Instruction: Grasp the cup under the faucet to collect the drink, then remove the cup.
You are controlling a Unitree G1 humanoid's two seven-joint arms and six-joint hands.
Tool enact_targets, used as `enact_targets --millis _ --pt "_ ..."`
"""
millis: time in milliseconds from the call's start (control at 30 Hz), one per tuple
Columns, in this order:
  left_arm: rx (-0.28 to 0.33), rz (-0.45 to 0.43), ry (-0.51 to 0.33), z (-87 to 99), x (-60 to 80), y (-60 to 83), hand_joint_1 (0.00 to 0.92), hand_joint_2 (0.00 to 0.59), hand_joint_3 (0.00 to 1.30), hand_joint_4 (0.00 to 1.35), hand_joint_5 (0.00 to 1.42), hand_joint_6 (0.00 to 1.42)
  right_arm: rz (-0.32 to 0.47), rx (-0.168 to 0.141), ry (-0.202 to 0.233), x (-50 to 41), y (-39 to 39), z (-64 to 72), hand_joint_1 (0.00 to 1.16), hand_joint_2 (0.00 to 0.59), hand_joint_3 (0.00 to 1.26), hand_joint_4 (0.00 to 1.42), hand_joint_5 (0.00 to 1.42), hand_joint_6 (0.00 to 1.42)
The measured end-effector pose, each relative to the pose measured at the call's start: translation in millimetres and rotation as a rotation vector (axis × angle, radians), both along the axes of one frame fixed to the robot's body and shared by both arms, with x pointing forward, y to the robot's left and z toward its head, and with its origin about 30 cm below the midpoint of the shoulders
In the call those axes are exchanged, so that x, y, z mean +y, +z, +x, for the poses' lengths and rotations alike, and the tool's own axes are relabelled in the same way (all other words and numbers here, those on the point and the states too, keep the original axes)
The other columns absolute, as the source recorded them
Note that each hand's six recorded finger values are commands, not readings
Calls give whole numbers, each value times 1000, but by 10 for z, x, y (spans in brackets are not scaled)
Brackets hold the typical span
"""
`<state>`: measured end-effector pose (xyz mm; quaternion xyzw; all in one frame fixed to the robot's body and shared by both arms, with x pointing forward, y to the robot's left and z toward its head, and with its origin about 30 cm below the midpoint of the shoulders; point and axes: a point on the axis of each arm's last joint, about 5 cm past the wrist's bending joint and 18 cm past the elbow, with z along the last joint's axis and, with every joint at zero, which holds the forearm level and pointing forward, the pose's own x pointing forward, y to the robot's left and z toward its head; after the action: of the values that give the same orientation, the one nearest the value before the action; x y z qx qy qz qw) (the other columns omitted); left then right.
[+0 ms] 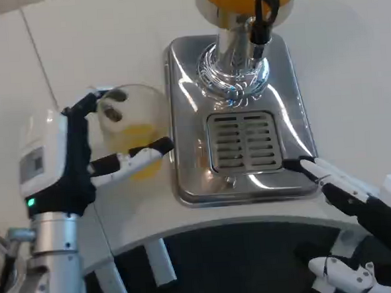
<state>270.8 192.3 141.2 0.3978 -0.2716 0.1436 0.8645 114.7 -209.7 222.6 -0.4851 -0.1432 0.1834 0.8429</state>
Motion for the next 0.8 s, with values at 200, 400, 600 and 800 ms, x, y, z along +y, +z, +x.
enact_targets --millis 200,400,600,800 --pt "8 -2 -18 -128 195 61 581 33 1199 1179 1424 1424 -29 -20 -4 0 4 25 275 452 46 0 28 137" --pt "23 -2 -76 -301 257 76 581 33 1207 1187 1424 1424 -99 -82 30 12 38 45 253 459 26 0 0 85" --pt "18 -9 -133 -507 277 109 581 33 1207 1192 1424 1424 -192 -182 87 15 58 -19 190 469 0 0 0 47" --pt "20 -16 -180 -671 245 125 581 35 1207 1192 1424 1424 -242 -225 141 -16 36 -96 89 453 0 0 0 48"
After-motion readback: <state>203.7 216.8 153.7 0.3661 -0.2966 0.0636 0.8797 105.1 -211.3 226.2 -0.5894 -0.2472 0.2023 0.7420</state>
